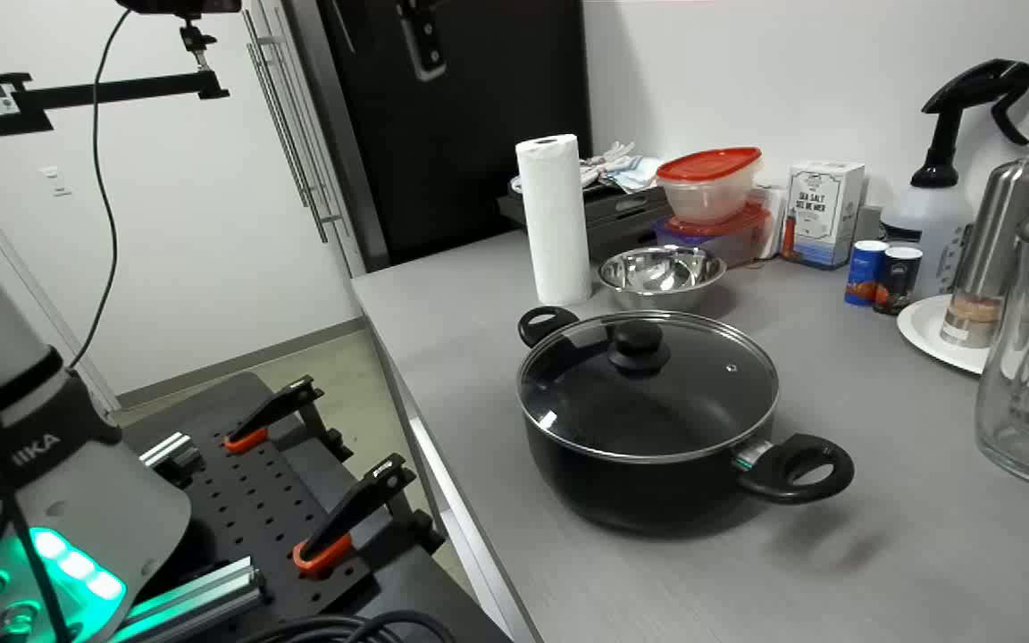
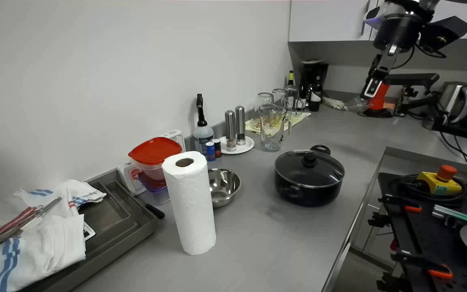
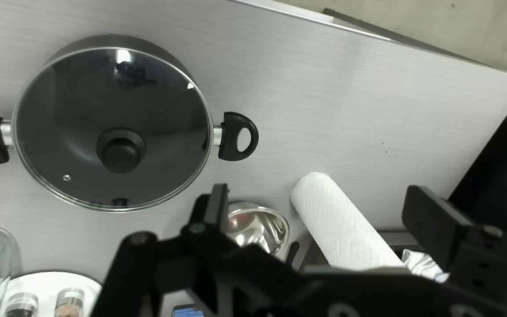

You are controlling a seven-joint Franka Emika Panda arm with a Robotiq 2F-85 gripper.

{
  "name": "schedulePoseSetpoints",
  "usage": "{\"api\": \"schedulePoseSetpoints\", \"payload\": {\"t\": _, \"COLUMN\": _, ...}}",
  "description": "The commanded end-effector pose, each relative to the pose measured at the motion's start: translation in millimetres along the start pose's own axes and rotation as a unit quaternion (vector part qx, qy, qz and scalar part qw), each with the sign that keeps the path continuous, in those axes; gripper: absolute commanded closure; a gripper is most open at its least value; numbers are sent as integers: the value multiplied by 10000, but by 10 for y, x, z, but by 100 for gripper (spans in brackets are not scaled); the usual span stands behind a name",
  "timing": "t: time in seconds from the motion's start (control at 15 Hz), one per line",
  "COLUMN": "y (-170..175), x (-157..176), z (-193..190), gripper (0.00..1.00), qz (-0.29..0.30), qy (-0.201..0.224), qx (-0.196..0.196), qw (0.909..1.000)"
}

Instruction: Take the lid off the pot

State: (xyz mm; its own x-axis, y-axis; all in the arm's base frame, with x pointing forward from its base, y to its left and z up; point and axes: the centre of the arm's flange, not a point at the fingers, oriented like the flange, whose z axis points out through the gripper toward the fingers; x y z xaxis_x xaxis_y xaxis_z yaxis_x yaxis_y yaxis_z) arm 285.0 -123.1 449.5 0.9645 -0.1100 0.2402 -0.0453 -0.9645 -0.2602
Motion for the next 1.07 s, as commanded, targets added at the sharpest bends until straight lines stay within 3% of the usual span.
{"api": "schedulePoseSetpoints", "payload": {"t": 0.0, "y": -5, "x": -28, "z": 53, "gripper": 0, "qz": 3, "qy": -82, "qx": 20, "qw": 10000}}
{"api": "schedulePoseSetpoints", "payload": {"t": 0.67, "y": -5, "x": -67, "z": 171, "gripper": 0, "qz": 19, "qy": -229, "qx": 42, "qw": 9997}}
{"api": "schedulePoseSetpoints", "payload": {"t": 1.0, "y": 34, "x": 131, "z": 274, "gripper": 0, "qz": 277, "qy": -125, "qx": -99, "qw": 9995}}
